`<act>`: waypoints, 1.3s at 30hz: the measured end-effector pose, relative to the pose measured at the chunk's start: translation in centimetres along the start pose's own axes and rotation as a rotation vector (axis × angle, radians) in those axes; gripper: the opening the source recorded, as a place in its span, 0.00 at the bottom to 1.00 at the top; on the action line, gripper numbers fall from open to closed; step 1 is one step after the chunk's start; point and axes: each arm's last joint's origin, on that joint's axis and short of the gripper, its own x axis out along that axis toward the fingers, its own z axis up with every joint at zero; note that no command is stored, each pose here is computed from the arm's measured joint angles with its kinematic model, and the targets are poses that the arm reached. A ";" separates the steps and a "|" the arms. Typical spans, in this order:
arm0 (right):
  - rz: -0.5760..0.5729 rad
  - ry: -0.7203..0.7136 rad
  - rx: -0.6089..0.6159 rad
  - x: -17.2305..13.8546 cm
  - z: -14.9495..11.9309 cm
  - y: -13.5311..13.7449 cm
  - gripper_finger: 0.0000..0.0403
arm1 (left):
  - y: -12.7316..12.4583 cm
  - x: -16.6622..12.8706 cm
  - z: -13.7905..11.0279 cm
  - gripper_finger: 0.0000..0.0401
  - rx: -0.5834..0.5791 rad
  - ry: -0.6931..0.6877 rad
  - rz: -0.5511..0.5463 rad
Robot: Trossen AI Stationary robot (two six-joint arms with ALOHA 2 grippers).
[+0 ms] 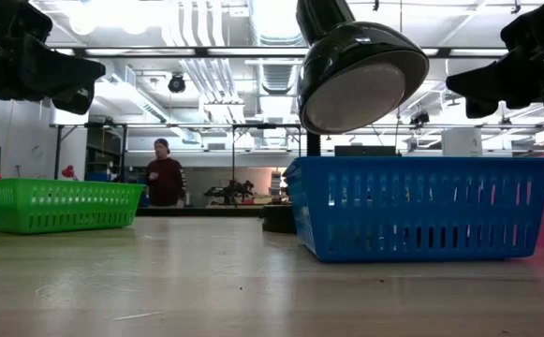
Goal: Pick and place items into bin
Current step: Return to Home Position
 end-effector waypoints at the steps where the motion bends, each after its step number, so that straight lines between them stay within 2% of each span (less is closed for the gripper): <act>1: -0.001 0.002 0.000 0.0 0.0 0.0 0.02 | 0.0 0.0 0.0 0.00 0.003 0.000 0.000; 9: -0.006 0.003 -0.014 0.0 0.0 0.0 0.02 | 0.0 0.2 -0.2 0.00 0.000 0.023 -0.001; 13: -0.079 -0.009 0.002 0.0 0.1 -0.2 0.02 | 0.0 0.3 -0.2 0.00 0.001 0.028 -0.001; 39: -0.078 -0.011 0.010 0.0 0.1 -0.2 0.02 | -0.1 0.9 -0.4 0.00 0.004 0.056 0.000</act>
